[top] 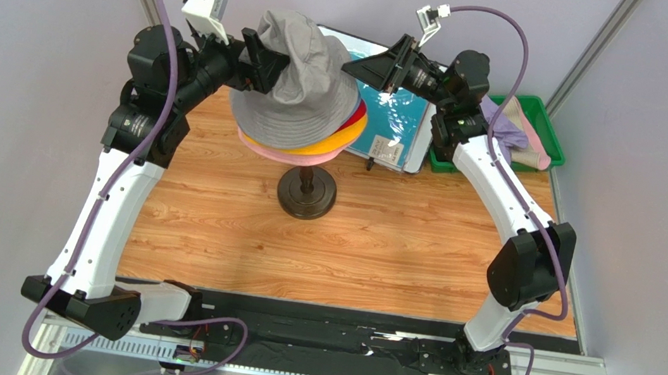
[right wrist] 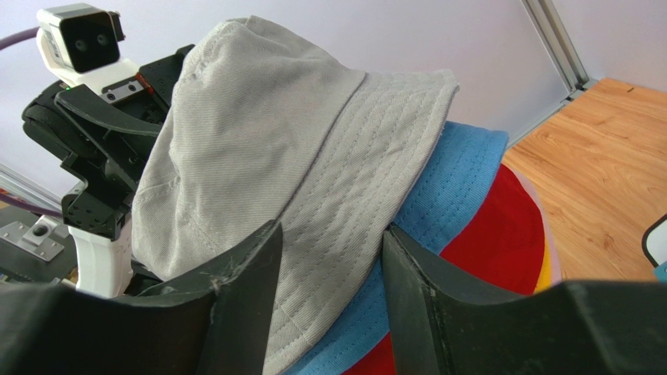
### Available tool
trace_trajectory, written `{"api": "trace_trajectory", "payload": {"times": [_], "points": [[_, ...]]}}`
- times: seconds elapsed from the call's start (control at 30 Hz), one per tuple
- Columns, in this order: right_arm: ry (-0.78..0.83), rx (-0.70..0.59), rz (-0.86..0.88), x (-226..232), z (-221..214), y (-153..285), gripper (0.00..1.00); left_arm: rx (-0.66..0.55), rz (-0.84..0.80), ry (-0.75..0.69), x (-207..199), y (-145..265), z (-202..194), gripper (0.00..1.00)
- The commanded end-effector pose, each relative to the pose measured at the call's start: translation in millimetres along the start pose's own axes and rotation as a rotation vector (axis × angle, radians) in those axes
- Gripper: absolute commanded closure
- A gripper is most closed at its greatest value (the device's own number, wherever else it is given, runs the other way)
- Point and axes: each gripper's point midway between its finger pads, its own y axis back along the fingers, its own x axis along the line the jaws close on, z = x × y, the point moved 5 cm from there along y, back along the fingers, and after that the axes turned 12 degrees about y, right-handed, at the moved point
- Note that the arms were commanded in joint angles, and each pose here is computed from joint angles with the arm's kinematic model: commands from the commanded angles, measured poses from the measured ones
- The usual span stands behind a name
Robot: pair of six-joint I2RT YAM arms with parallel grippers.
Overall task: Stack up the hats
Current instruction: Stack the hat on the hat.
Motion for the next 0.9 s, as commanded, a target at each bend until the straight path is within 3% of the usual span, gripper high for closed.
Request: {"api": "trace_trajectory", "payload": {"times": [0.0, 0.07, 0.1, 0.13, 0.37, 0.53, 0.87], "points": [[0.011, 0.057, 0.052, 23.3, -2.7, -9.0, 0.57, -0.007, -0.030, -0.019, -4.4, -0.3, 0.9, 0.06], [0.001, 0.058, 0.048, 21.8, -3.4, -9.4, 0.73, -0.003, -0.035, -0.017, -4.8, -0.8, 0.2, 0.06], [-0.003, 0.058, 0.040, 20.3, -3.5, -9.2, 0.93, -0.001, -0.035, -0.015, -4.6, -1.0, -0.4, 0.07], [-0.010, 0.065, 0.028, 18.7, -5.3, -9.3, 1.00, -0.002, -0.037, -0.016, -5.1, -0.4, -0.1, 0.07], [0.013, 0.065, -0.221, -13.6, -16.1, 2.6, 1.00, -0.035, -0.030, -0.031, -8.7, 11.6, 7.4, 0.06], [-0.005, 0.113, -0.312, -28.2, -30.9, 11.6, 1.00, -0.074, -0.042, -0.051, -14.8, 22.3, 16.9, 0.05], [-0.023, 0.221, -0.432, -54.8, -63.0, 25.1, 1.00, -0.030, -0.022, -0.040, -5.8, 12.2, 3.4, 0.05]]}}
